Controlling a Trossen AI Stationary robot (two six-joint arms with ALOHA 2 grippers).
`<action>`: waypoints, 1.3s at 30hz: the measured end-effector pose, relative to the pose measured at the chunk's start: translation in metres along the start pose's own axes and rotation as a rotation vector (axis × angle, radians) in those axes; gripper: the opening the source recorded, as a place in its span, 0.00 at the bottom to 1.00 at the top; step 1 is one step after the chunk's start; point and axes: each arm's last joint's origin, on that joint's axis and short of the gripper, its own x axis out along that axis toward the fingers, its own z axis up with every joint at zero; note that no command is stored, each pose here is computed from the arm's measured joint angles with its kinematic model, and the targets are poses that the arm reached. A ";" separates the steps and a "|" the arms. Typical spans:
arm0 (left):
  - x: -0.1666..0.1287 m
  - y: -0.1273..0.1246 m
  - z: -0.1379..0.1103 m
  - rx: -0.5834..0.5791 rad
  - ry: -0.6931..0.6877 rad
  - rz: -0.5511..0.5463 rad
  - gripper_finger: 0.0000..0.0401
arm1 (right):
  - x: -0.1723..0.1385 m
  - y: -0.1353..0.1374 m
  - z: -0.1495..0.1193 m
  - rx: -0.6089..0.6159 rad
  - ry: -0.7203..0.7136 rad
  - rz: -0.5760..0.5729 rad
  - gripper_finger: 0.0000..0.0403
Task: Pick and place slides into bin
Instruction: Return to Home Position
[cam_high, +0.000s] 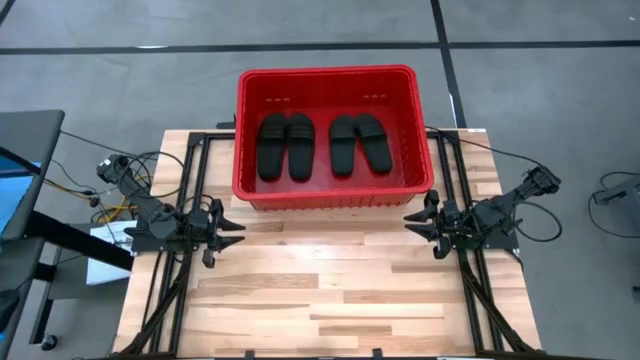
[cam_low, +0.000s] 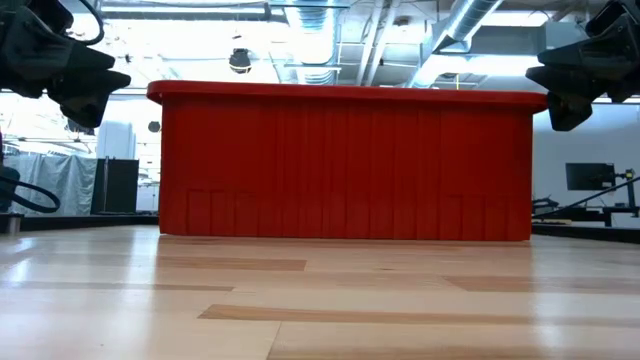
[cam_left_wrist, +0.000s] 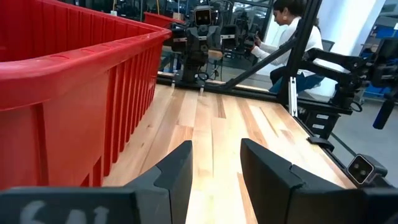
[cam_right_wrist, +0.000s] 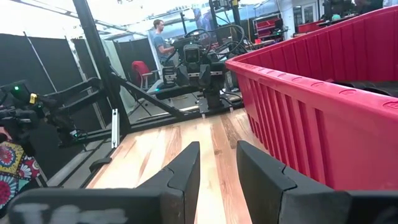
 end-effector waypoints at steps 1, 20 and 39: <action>0.000 0.000 0.000 0.003 0.000 0.000 0.31 | 0.000 0.000 0.000 0.000 0.000 0.000 0.24; 0.000 0.000 0.000 0.018 0.003 0.001 0.31 | 0.000 0.000 0.000 0.000 0.001 0.000 0.24; 0.000 0.000 -0.001 0.019 0.004 0.001 0.31 | 0.000 0.000 0.000 0.000 0.001 0.000 0.24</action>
